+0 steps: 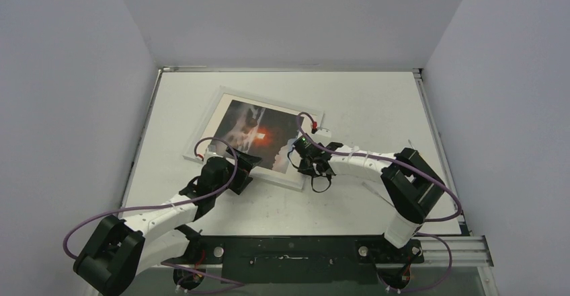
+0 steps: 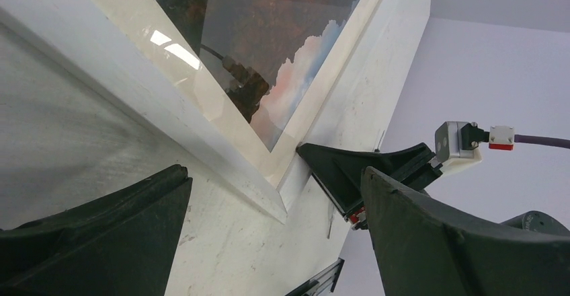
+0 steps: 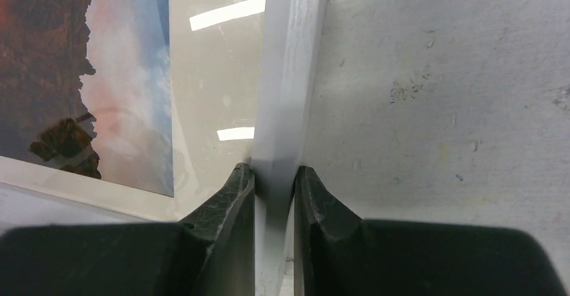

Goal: Take the photo out of the frame
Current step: Turn over the photo frame at the center of the board.

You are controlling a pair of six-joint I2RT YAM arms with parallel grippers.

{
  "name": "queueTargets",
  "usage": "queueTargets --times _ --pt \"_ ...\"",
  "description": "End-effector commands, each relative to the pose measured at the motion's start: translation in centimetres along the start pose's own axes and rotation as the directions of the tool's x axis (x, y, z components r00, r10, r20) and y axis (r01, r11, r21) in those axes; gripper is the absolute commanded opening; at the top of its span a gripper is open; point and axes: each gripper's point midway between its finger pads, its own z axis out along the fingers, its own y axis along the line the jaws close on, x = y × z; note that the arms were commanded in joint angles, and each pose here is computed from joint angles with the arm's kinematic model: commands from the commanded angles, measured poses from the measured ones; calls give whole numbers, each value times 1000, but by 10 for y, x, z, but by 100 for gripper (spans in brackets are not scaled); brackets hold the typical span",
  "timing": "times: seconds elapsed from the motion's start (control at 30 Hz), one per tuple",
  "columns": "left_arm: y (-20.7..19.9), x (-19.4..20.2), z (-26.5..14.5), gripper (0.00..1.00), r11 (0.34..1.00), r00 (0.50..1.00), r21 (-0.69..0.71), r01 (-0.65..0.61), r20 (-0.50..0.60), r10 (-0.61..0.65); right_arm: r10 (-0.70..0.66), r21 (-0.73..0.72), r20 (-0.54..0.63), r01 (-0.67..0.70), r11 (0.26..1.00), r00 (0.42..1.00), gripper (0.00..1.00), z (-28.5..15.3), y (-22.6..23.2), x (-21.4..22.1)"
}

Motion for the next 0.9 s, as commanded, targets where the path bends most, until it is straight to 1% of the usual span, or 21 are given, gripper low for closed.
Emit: queueTargets --times 0.0,0.13,0.23,0.57,0.73,0.8,0.87 --pt "-7 1 -1 96 999 1000 32 -5 0 5 6 -72 -14 -7 997 1000 5 -5 21 -5" --pt "-8 9 1 96 998 999 59 -26 -37 28 51 -174 -24 -54 983 998 5 -22 36 -7" --pt "-7 18 3 96 997 998 74 -27 -56 31 85 -241 -11 -85 967 996 5 -35 46 -13" --pt "1 34 8 96 999 996 39 -6 -89 9 113 -308 -3 -108 945 994 5 -55 59 -24" --pt "-9 36 14 97 994 996 106 -8 -86 17 119 -332 -14 -116 936 993 5 -61 62 -24" --pt "-15 36 17 100 989 996 147 2 -84 11 122 -342 -13 -119 932 992 5 -64 63 -24" --pt "-25 37 18 92 979 996 203 13 -84 5 124 -352 -14 -121 928 992 5 -67 64 -24"
